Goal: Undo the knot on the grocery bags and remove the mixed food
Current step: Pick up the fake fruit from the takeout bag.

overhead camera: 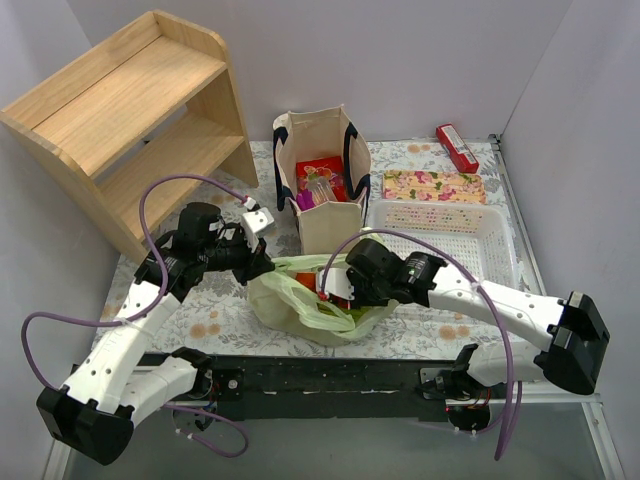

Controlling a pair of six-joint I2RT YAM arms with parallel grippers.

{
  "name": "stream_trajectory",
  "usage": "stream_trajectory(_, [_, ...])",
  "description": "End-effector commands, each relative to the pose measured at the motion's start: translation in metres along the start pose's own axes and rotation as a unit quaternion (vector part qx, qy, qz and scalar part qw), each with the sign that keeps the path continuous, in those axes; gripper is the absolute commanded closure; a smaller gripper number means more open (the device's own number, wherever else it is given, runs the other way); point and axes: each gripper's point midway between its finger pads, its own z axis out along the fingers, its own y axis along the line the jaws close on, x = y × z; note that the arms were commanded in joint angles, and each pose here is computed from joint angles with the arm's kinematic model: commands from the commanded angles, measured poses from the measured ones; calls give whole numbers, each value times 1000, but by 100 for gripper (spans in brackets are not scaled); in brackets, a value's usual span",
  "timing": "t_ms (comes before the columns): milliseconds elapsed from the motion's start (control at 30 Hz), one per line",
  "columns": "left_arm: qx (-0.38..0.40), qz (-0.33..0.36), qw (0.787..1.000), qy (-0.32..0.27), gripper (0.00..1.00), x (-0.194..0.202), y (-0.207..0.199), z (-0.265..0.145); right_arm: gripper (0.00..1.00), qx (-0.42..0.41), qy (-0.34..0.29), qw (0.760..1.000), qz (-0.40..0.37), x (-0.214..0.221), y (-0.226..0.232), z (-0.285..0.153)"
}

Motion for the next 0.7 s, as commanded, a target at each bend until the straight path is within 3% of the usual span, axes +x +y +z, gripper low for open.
stream_trajectory(0, [0,9,1000,-21,100,-8,-1,-4,90,42,-70,997,-12,-45,-29,-29])
stream_trajectory(33, [0,9,1000,-22,100,-7,-1,-4,98,49,-84,995,-13,-59,-38,-39])
stream_trajectory(300, [-7,4,1000,-20,100,0,1,-2,99,-1,-180,981,-70,-121,-38,-113])
stream_trajectory(467, [-18,1,1000,-14,100,13,6,2,99,0,-209,974,-81,-127,-32,-157])
stream_trajectory(667, [-24,-14,1000,-5,100,25,10,4,99,78,-256,954,-132,-131,-45,-219])
